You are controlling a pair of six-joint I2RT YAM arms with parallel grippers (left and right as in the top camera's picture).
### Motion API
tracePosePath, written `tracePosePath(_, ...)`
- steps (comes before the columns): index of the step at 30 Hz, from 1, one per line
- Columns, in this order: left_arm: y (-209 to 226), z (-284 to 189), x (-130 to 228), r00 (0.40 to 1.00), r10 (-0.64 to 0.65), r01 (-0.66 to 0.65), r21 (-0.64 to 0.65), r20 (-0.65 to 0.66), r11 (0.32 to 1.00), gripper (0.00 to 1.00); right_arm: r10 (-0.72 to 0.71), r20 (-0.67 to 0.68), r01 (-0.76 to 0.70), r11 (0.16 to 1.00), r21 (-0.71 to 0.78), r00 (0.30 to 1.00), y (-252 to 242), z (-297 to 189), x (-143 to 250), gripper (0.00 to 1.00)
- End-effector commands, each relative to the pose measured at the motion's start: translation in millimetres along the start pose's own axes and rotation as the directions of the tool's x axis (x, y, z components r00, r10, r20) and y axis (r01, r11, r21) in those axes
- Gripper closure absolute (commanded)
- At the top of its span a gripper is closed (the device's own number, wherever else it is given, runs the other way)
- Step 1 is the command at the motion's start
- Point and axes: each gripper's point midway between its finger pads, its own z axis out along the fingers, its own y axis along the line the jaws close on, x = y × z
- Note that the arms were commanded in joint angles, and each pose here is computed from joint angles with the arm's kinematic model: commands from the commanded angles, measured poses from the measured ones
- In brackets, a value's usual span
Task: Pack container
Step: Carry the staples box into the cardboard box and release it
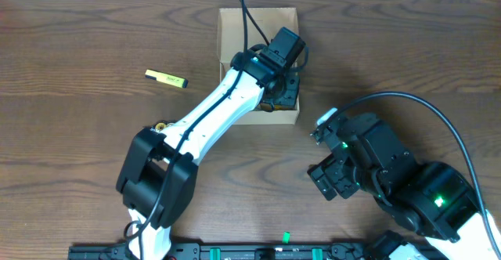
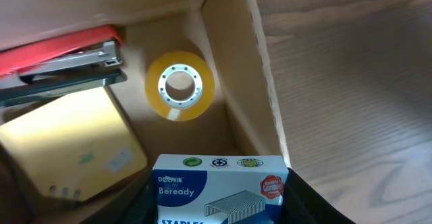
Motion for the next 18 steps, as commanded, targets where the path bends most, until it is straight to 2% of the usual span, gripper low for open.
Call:
tracePosePath(1, -3.8, 11.4, 2.8, 1.0, -0.016, 0.016, 0.011, -0.025, 1.0, 0.7, -0.009, -0.007, 0.009, 1.0, 0.005, 1.0, -1.4, 0.4, 1.5, 0.01)
tracePosePath(7, -4.1, 13.1, 2.3, 1.0, -0.015, 0.015, 0.012, -0.024, 1.0, 0.67, -0.009, -0.007, 0.009, 1.0, 0.005, 1.0, -1.4, 0.4, 1.5, 0.01)
tracePosePath(9, -5.0, 13.1, 2.8, 1.0, -0.015, 0.016, 0.017, -0.027, 1.0, 0.53, -0.009, -0.006, 0.009, 1.0, 0.005, 1.0, -1.4, 0.4, 1.4, 0.01)
tracePosePath(18, -7.9, 13.0, 4.5, 0.999, -0.014, 0.015, 0.034, -0.037, 0.999, 0.3, -0.009, -0.006, 0.009, 1.0, 0.005, 1.0, -1.4, 0.4, 1.4, 0.01)
